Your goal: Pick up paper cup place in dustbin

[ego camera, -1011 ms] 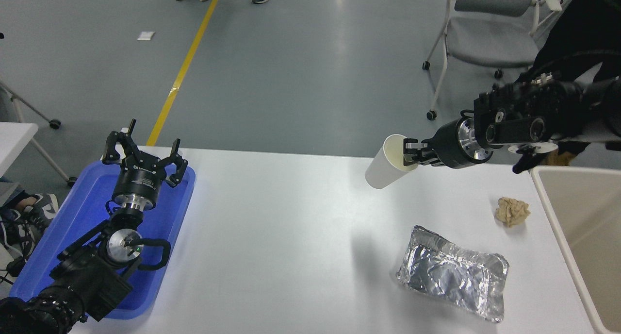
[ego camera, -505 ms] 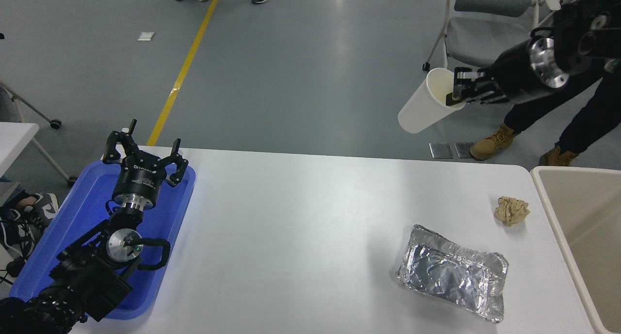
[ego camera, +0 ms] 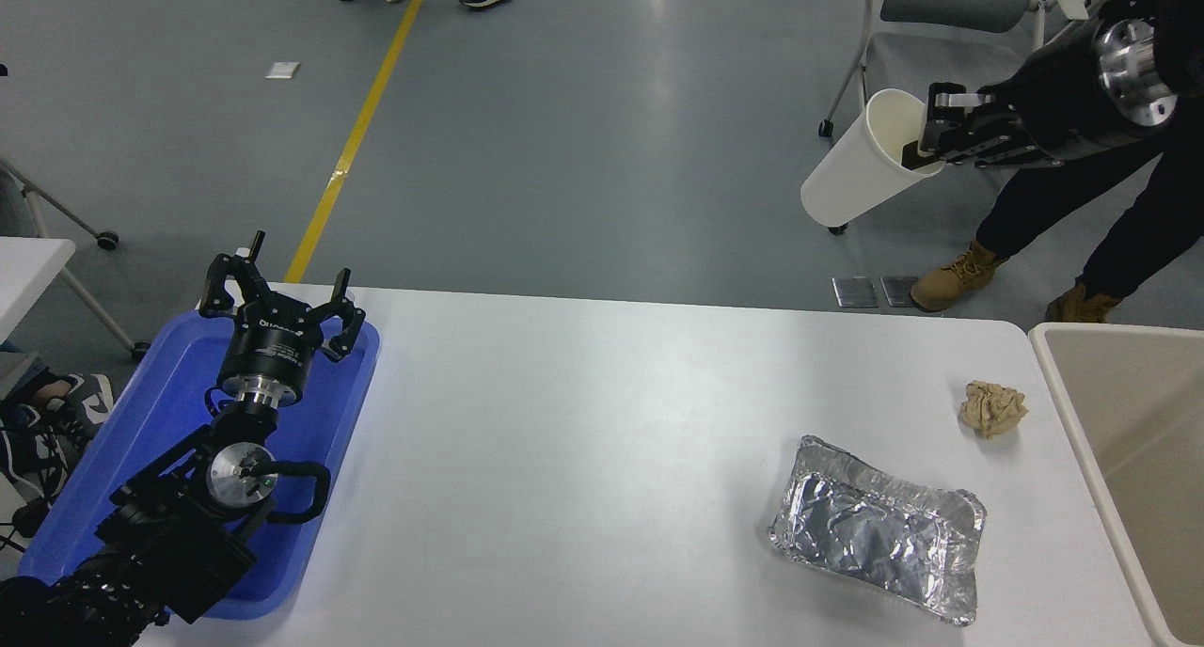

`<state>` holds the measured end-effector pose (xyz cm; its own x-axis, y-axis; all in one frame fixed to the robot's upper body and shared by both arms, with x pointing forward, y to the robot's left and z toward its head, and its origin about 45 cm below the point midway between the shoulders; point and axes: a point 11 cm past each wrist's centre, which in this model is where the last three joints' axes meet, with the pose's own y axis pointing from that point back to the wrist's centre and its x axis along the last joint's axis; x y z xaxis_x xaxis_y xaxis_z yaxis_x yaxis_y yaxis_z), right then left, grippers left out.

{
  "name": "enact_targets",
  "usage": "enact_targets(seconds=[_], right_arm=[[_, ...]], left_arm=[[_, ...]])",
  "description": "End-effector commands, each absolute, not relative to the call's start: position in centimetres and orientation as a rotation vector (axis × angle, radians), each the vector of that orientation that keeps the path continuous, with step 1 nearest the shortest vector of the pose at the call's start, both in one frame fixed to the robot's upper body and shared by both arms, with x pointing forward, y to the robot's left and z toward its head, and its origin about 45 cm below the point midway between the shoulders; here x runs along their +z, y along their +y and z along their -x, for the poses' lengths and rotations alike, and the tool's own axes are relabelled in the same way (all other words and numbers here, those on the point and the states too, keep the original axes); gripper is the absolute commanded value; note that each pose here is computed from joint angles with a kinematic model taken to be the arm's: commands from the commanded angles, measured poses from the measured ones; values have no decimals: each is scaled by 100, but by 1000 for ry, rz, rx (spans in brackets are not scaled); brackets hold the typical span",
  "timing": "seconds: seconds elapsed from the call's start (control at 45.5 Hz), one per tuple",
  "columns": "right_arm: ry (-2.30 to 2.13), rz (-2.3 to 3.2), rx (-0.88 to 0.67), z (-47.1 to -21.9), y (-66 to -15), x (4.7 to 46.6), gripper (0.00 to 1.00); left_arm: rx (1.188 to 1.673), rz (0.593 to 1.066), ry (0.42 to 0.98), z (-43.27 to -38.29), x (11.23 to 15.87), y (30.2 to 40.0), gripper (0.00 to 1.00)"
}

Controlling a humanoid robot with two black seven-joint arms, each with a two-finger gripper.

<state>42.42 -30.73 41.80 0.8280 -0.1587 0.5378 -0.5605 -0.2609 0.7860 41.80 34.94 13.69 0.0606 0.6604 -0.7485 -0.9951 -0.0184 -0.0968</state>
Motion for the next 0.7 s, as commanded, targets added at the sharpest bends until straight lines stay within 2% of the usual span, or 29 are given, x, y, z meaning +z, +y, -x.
enact_targets(seconds=[0.0,0.132,0.308,0.681], right_arm=[[-636,-1789,399,-4306,-3409,4101,0],[-766,-1686,406,-4393,-3903,4003,0],[-881,-1526,402,-4382,-4554,3825,0],[-1042,-1269,345,-4104,-5578,3202,0]], left_arm=[[1442,737,584,-4180,1368,3493,100],[1443,739,585,-4180,1368,3495,100],[1442,739,585,-4180,1369,3494,100],[1442,737,584,-4180,1368,3493,100]])
